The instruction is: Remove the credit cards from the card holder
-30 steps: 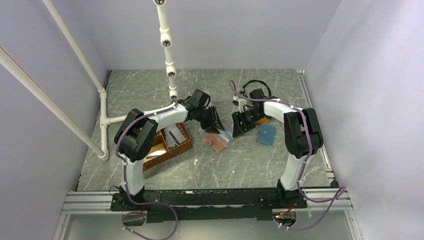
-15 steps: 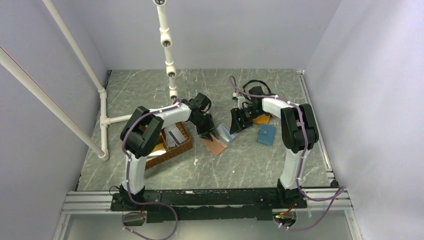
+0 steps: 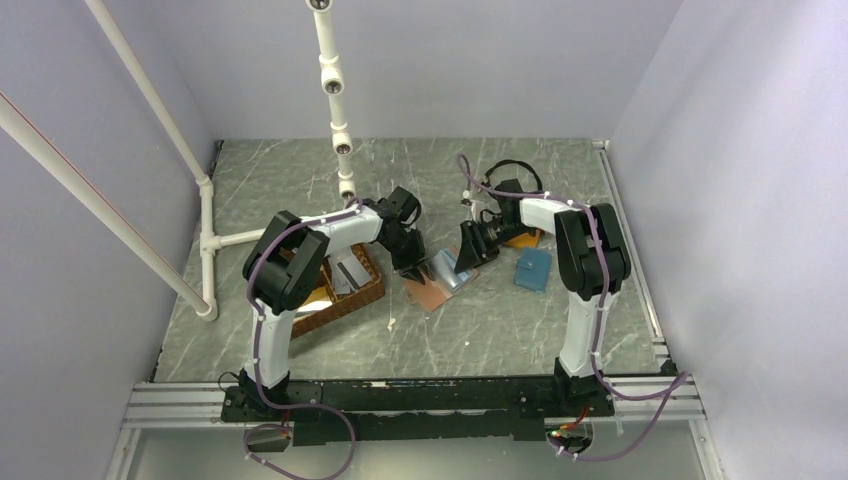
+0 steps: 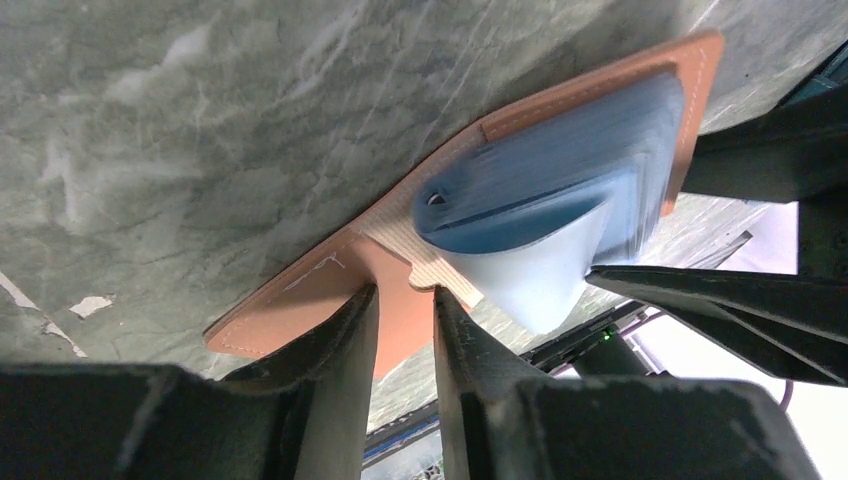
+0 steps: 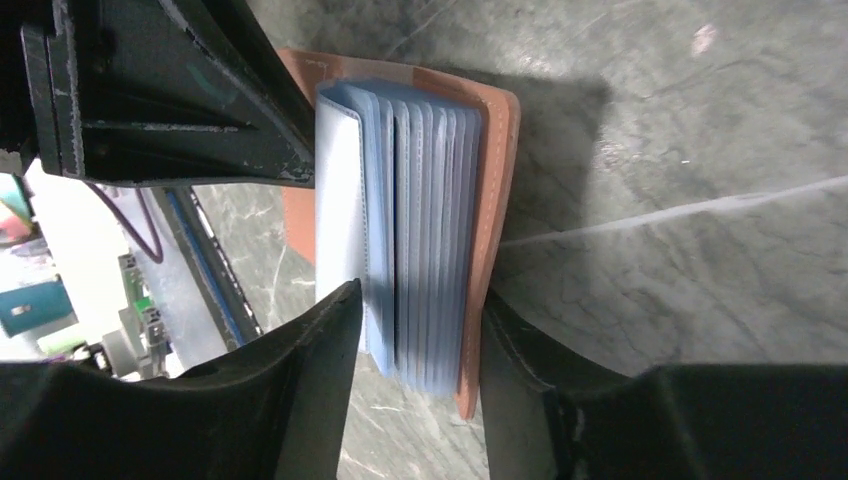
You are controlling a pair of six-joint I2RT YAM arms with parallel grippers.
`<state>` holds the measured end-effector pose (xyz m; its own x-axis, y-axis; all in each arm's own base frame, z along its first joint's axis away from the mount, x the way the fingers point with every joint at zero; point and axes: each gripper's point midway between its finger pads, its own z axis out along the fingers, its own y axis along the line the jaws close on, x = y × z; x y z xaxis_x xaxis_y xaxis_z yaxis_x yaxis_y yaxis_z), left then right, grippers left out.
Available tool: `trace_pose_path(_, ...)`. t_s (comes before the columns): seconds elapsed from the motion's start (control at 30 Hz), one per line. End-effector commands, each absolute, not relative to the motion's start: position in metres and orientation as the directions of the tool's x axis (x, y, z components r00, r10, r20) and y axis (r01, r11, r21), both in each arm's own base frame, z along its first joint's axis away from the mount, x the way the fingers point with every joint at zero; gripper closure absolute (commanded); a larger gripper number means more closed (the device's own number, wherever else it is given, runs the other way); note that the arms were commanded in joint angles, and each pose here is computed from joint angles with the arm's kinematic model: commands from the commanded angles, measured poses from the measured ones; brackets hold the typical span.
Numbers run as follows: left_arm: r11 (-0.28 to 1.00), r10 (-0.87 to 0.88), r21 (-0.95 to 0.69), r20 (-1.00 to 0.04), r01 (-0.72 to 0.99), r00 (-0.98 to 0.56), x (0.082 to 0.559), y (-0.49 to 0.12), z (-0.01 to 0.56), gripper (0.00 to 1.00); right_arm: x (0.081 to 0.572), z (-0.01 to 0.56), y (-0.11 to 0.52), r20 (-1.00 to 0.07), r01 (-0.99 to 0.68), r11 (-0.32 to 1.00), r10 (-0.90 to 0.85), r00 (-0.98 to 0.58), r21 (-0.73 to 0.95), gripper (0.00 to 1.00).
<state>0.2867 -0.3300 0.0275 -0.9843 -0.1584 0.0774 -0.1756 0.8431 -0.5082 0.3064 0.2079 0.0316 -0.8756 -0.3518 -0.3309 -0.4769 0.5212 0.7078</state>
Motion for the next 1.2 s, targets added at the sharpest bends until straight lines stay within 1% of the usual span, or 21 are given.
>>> trace_pose_path(0.0, 0.839, -0.139, -0.526, 0.044, -0.141, -0.989, 0.295, -0.336, 0.029, 0.68, 0.287, 0.041, 0.222, -0.307, -0.446, 0.43, -0.354, -0.883, 0.785, 0.58)
trace_pose_path(0.03, 0.836, -0.138, -0.532, 0.035, -0.136, -0.99, 0.296, -0.336, 0.031, 0.68, 0.287, 0.044, 0.223, -0.312, -0.445, 0.419, -0.349, -0.884, 0.792, 0.63)
trace_pose_path(0.13, 0.822, -0.136, -0.557, 0.007, -0.117, -0.991, 0.3, -0.339, 0.039, 0.68, 0.29, 0.055, 0.223, -0.352, -0.472, 0.41, -0.337, -0.873, 0.78, 0.88)
trace_pose_path(0.17, 0.813, -0.134, -0.572, -0.009, -0.105, -0.991, 0.302, -0.341, 0.044, 0.67, 0.292, 0.058, 0.221, -0.371, -0.489, 0.418, -0.333, -0.867, 0.766, 0.95)
trace_pose_path(0.2, 0.803, -0.132, -0.589, -0.029, -0.09, -0.991, 0.304, -0.344, 0.051, 0.66, 0.296, 0.065, 0.218, -0.401, -0.515, 0.433, -0.331, -0.854, 0.739, 0.98)
trace_pose_path(0.23, 0.793, -0.129, -0.605, -0.054, -0.071, -0.99, 0.307, -0.346, 0.059, 0.65, 0.299, 0.068, 0.213, -0.429, -0.541, 0.455, -0.332, -0.84, 0.707, 1.0)
trace_pose_path(0.4, 0.719, -0.129, -0.695, -0.156, 0.016, -0.979, 0.318, -0.358, 0.104, 0.6, 0.308, 0.082, 0.188, -0.533, -0.617, 0.598, -0.342, -0.774, 0.512, 1.0)
trace_pose_path(0.53, 0.644, -0.154, -0.764, -0.183, 0.042, -0.971, 0.321, -0.367, 0.122, 0.55, 0.312, 0.083, 0.165, -0.564, -0.628, 0.69, -0.375, -0.736, 0.36, 1.0)
trace_pose_path(0.63, 0.586, -0.167, -0.81, -0.156, 0.03, -0.973, 0.321, -0.376, 0.127, 0.53, 0.309, 0.082, 0.16, -0.563, -0.633, 0.708, -0.398, -0.724, 0.314, 1.0)
trace_pose_path(0.73, 0.536, -0.165, -0.844, -0.103, -0.002, -0.981, 0.322, -0.386, 0.121, 0.48, 0.307, 0.076, 0.162, -0.553, -0.65, 0.709, -0.437, -0.709, 0.273, 0.93)
trace_pose_path(0.8, 0.529, -0.162, -0.848, -0.067, -0.03, -0.984, 0.321, -0.39, 0.112, 0.45, 0.306, 0.07, 0.163, -0.539, -0.659, 0.712, -0.466, -0.701, 0.242, 0.88)
trace_pose_path(0.9, 0.555, -0.164, -0.83, -0.042, -0.057, -0.986, 0.32, -0.388, 0.101, 0.45, 0.304, 0.067, 0.167, -0.532, -0.672, 0.703, -0.486, -0.693, 0.233, 0.82)
trace_pose_path(1.03, 0.588, -0.169, -0.804, -0.016, -0.088, -0.985, 0.316, -0.383, 0.089, 0.44, 0.294, 0.065, 0.179, -0.529, -0.696, 0.668, -0.504, -0.683, 0.262, 0.71)
trace_pose_path(1.17, 0.607, -0.172, -0.787, 0.008, -0.112, -0.985, 0.311, -0.378, 0.081, 0.44, 0.288, 0.066, 0.187, -0.528, -0.702, 0.641, -0.497, -0.688, 0.312, 0.64)
